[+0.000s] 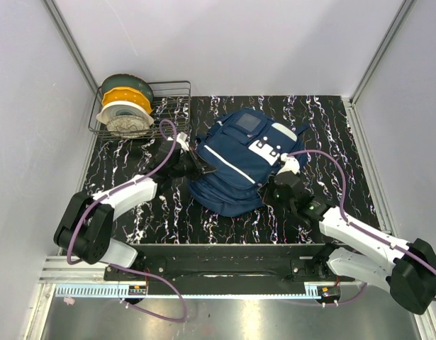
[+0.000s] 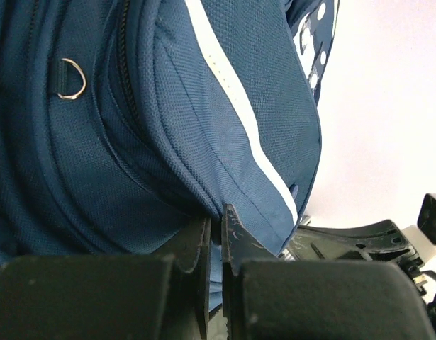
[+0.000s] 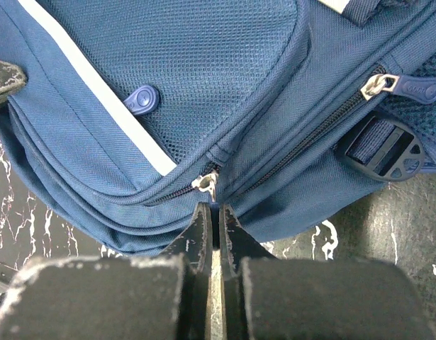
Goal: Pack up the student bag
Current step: Unzip the student bag at the center of the board.
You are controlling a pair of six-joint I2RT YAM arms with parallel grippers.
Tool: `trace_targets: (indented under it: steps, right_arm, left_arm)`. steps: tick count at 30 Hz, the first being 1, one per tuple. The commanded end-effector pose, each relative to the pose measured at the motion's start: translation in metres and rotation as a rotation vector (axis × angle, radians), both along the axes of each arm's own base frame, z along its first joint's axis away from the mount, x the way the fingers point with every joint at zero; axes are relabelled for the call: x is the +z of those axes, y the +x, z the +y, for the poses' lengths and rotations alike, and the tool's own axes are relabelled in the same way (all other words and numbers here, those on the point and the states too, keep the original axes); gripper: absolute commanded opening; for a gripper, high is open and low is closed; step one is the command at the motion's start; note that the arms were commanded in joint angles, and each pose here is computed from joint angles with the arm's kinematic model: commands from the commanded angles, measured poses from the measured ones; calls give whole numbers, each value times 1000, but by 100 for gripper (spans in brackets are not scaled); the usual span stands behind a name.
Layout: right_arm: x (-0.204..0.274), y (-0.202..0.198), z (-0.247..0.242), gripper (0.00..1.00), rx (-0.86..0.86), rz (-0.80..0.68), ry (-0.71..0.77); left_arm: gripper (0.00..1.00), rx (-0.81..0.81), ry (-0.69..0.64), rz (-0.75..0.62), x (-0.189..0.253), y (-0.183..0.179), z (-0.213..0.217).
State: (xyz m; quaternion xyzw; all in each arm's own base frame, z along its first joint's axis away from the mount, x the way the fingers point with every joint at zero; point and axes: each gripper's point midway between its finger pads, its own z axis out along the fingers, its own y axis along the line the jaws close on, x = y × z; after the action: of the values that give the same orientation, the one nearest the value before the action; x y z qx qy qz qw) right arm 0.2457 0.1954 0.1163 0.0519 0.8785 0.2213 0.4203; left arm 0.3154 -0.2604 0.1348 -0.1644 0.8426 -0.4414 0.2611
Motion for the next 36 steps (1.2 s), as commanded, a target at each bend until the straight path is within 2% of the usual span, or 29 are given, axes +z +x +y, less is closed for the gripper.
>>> trace_targets:
  steps: [1, 14, 16, 17, 18, 19, 22, 24, 25, 28, 29, 30, 31, 33, 36]
  right_arm:
    - [-7, 15, -51, 0, -152, -16, -165]
    - [-9, 20, -47, 2, -108, 28, -61]
    - [-11, 23, -53, 13, -136, 56, -51]
    - [-7, 26, -52, 22, -132, 64, -35]
    - [-9, 26, -57, 40, -165, 98, -30]
    - [-12, 26, -60, 66, -184, 125, -37]
    - [-4, 30, -68, 85, -240, 151, -19]
    - [4, 31, -68, 87, -282, 156, 31]
    - [9, 31, -70, 88, -302, 148, 58]
    - [12, 28, -62, 89, -337, 171, 160]
    - [10, 25, -55, 89, -315, 189, 200]
    - [12, 24, -49, 89, -311, 199, 246]
    - [11, 22, -43, 89, -294, 208, 279]
    - [9, 16, -30, 91, -264, 239, 370]
    - [7, 9, -18, 92, -239, 259, 478]
  left_arm:
    - [0, 6, 112, -144, 18, 24, 33]
    - [0, -114, 104, -176, 25, 10, 37]
    - [0, -128, 99, -177, 26, 7, 36]
    - [0, -134, 95, -174, 25, 5, 35]
    - [0, -135, 78, -167, 25, 3, 34]
    - [0, -138, 69, -167, 26, 1, 33]
    - [0, -129, 63, -143, 19, -6, 35]
    - [1, -120, 54, -134, 14, -11, 36]
    - [3, -121, 48, -137, 15, -13, 35]
    - [19, -151, 43, -143, 16, -19, 31]
    - [25, -165, 39, -148, 18, -22, 29]
    - [38, -174, 45, -153, 19, -23, 29]
    - [43, -181, 46, -172, 26, -25, 29]
    - [59, -191, 69, -200, 34, -28, 32]
    - [65, -204, 112, -263, 54, -32, 37]
